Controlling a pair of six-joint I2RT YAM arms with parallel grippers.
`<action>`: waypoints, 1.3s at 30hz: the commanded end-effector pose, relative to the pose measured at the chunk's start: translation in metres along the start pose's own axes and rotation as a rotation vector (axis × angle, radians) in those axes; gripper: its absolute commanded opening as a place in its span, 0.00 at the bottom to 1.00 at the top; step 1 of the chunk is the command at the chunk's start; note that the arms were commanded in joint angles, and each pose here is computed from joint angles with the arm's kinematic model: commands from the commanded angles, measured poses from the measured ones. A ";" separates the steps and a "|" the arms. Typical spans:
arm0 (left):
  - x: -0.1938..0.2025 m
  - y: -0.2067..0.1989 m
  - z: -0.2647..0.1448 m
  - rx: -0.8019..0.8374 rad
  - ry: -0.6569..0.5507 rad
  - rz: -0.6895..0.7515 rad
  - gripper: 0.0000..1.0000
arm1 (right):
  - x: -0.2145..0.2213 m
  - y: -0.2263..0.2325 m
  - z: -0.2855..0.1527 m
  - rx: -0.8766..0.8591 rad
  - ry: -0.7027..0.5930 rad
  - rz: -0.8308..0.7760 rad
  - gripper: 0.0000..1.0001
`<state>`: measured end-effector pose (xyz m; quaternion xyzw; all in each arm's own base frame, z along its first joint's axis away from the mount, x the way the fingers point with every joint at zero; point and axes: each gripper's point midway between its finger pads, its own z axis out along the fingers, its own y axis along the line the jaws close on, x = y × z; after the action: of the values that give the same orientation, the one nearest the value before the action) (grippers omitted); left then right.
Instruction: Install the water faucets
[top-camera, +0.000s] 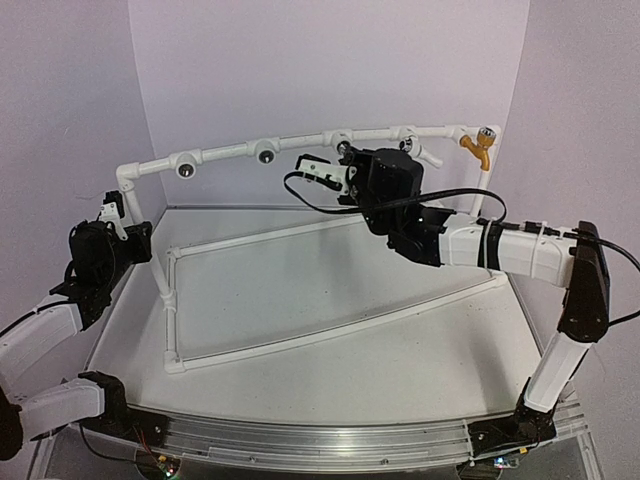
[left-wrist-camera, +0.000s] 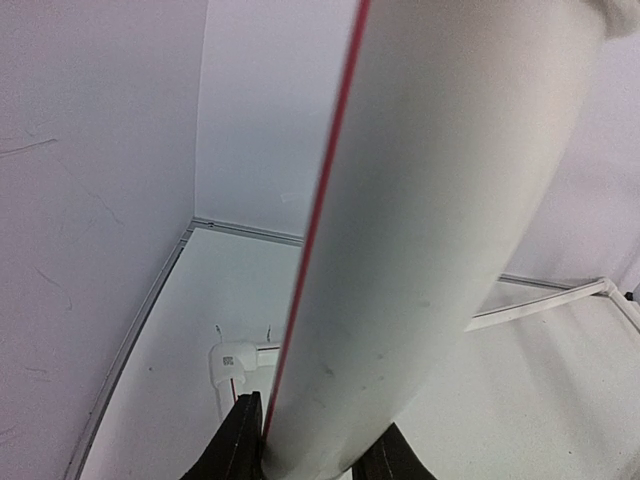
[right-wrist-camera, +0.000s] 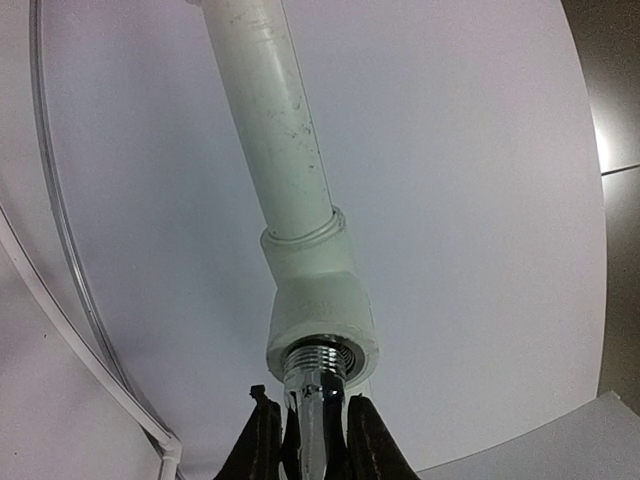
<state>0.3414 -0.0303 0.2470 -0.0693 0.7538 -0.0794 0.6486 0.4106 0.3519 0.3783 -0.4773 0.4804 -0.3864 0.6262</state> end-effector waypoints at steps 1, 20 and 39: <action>0.027 0.006 -0.002 -0.014 0.082 -0.143 0.00 | 0.012 -0.063 0.000 0.118 0.001 0.112 0.00; 0.028 0.002 -0.003 0.010 0.086 -0.158 0.00 | -0.006 -0.051 0.010 0.048 0.001 0.347 0.00; 0.022 -0.016 -0.007 0.106 0.100 -0.161 0.00 | -0.014 -0.051 0.012 0.002 -0.023 0.576 0.00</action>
<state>0.3356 -0.0326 0.2473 -0.0614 0.7531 -0.0907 0.6487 0.4153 0.3550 0.3837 -0.3868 0.6014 -0.2345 0.6586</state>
